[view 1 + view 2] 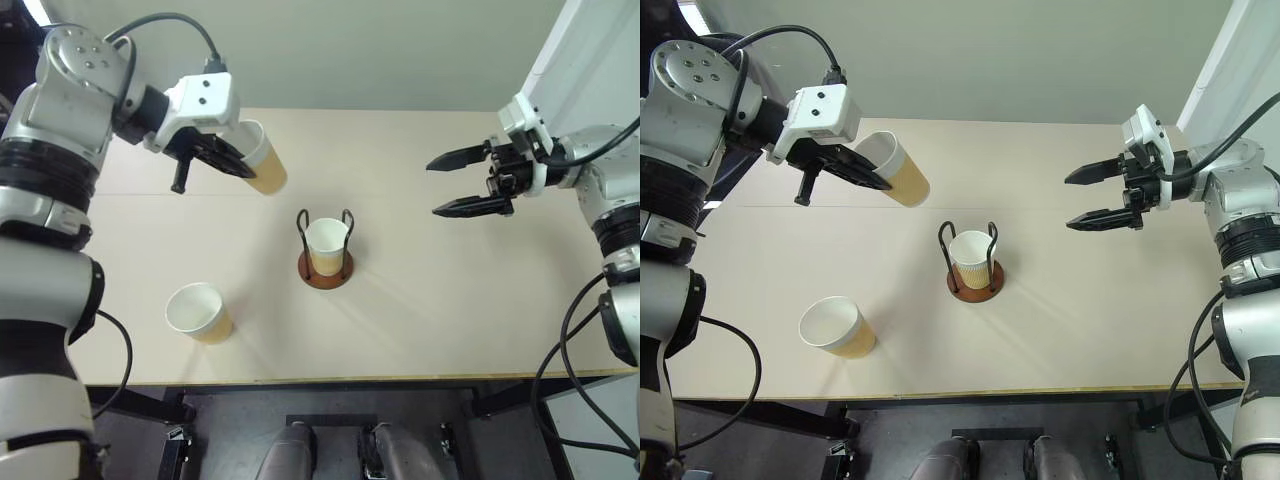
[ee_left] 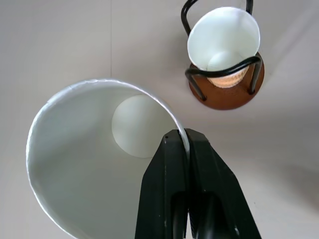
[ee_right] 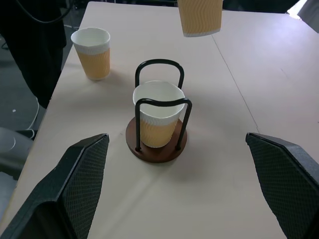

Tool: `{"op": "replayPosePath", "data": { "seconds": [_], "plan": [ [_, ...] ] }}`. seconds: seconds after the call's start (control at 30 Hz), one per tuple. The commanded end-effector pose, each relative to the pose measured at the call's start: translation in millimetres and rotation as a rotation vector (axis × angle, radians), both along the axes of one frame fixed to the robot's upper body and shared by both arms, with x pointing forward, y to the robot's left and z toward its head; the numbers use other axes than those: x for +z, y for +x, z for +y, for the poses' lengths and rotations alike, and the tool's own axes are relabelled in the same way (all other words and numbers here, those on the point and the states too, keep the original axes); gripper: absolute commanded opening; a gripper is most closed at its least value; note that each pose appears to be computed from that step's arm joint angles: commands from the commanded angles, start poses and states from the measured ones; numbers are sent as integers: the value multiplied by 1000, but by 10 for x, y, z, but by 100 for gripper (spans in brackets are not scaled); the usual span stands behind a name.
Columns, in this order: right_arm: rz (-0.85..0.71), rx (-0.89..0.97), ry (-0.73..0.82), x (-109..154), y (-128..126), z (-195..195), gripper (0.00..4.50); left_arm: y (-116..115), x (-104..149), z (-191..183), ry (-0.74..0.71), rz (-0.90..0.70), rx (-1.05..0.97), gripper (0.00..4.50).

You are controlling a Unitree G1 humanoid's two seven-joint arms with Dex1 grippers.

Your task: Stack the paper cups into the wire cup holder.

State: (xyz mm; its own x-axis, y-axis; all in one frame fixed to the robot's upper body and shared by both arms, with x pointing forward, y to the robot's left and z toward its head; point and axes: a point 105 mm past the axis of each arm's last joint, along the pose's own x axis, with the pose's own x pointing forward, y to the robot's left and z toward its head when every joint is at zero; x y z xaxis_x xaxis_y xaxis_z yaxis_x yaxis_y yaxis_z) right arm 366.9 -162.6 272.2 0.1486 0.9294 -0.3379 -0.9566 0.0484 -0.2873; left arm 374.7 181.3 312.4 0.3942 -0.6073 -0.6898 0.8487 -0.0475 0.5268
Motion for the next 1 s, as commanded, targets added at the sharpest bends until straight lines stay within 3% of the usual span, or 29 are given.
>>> {"op": "replayPosePath", "data": {
  "seconds": [0.03,0.27,0.8,1.0],
  "plan": [
    [-38,10,11,141,-37,-19,450,-53,269,-226,-3,-44,-74,6],
    [-49,2,1,172,-32,-36,450,-72,277,-500,-14,-22,-149,6],
    [-60,-2,-6,188,-36,-57,450,-218,-124,-809,11,103,-295,6],
    [-69,-2,-7,197,-31,-53,450,-212,-164,-861,22,94,-318,6]
  ]
}}
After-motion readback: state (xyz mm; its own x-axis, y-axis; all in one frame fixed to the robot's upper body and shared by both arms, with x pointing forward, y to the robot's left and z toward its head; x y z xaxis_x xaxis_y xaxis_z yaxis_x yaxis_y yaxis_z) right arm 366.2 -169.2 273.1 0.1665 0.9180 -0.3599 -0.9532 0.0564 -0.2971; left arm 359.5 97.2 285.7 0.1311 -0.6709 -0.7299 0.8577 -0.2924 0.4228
